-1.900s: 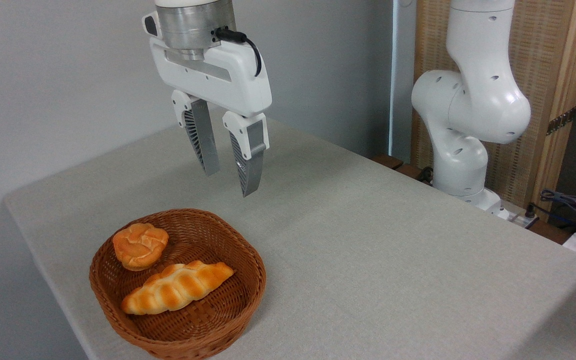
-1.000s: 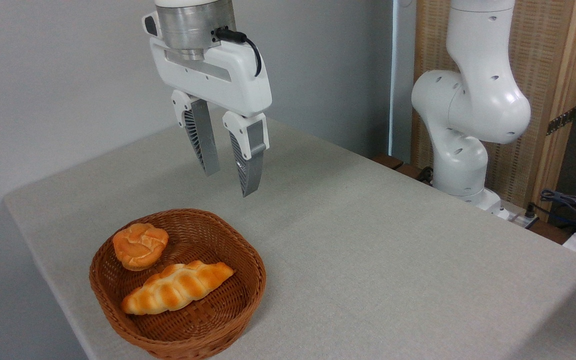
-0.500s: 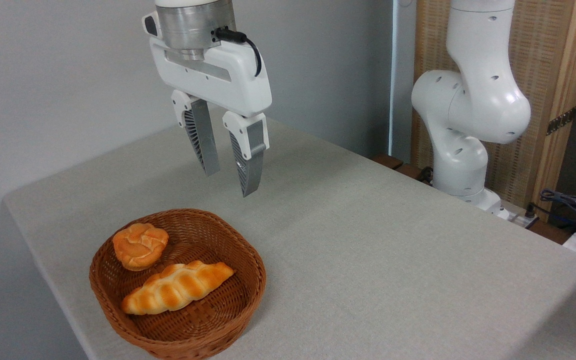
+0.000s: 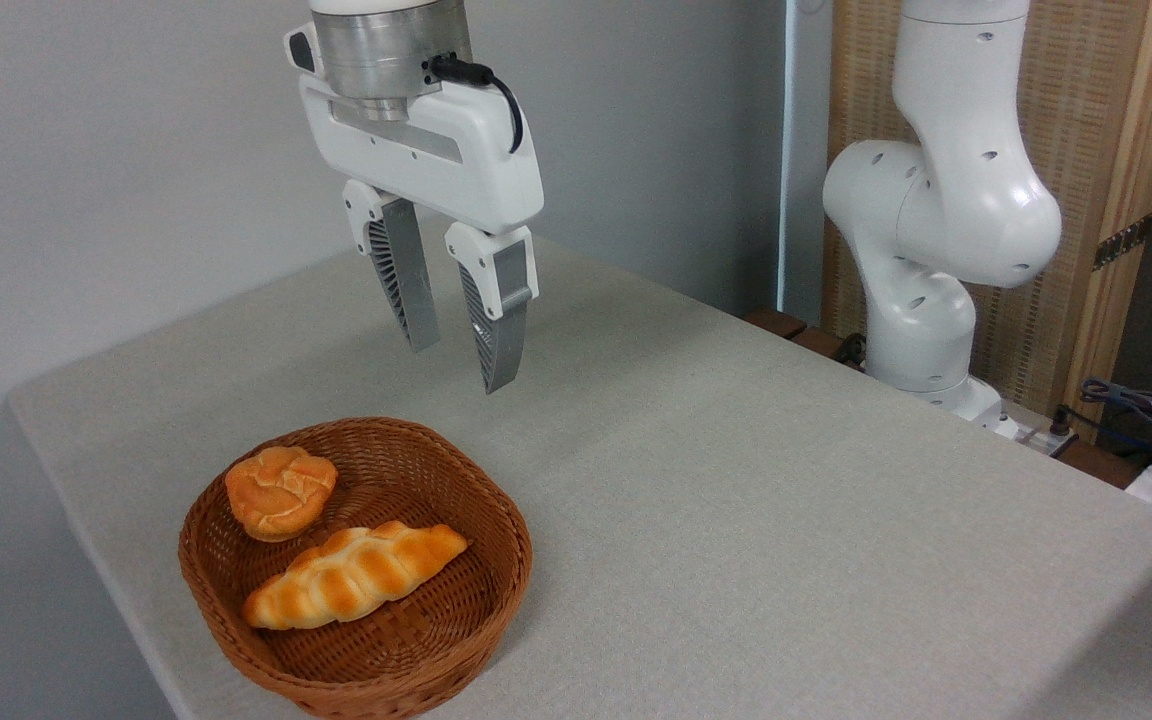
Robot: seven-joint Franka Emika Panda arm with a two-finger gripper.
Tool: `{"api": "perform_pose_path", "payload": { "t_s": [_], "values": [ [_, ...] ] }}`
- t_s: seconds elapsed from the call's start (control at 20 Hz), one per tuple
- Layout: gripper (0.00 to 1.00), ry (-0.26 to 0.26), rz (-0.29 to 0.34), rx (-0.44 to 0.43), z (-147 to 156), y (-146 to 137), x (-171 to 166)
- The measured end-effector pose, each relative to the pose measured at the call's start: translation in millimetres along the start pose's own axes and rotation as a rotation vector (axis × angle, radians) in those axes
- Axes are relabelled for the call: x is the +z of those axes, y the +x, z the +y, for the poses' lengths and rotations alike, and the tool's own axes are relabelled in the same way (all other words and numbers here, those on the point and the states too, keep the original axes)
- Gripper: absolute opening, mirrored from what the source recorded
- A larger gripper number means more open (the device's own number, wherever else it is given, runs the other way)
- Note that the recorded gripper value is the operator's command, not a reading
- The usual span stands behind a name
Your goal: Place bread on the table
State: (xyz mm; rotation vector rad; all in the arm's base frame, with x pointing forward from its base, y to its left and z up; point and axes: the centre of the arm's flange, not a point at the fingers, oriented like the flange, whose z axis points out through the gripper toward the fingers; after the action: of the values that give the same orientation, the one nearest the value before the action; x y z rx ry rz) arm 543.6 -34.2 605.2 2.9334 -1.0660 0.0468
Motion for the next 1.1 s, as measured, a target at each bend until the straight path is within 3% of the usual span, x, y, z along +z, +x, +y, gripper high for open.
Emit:
{"api": "perform_pose_path", "payload": {
  "t_s": [0.3, 0.55, 0.8, 1.1],
  "values": [
    [1.0, 0.043, 0.085, 0.002, -3.5, 11.3, 3.5],
    [1.0, 0.015, 0.217, -0.031, -3.7, 26.3, 37.4],
    [1.0, 0.027, 0.246, -0.034, 3.1, 33.1, 83.2],
    [1.0, 0.063, 0.285, -0.04, 4.4, 33.3, 106.8]
  ]
}}
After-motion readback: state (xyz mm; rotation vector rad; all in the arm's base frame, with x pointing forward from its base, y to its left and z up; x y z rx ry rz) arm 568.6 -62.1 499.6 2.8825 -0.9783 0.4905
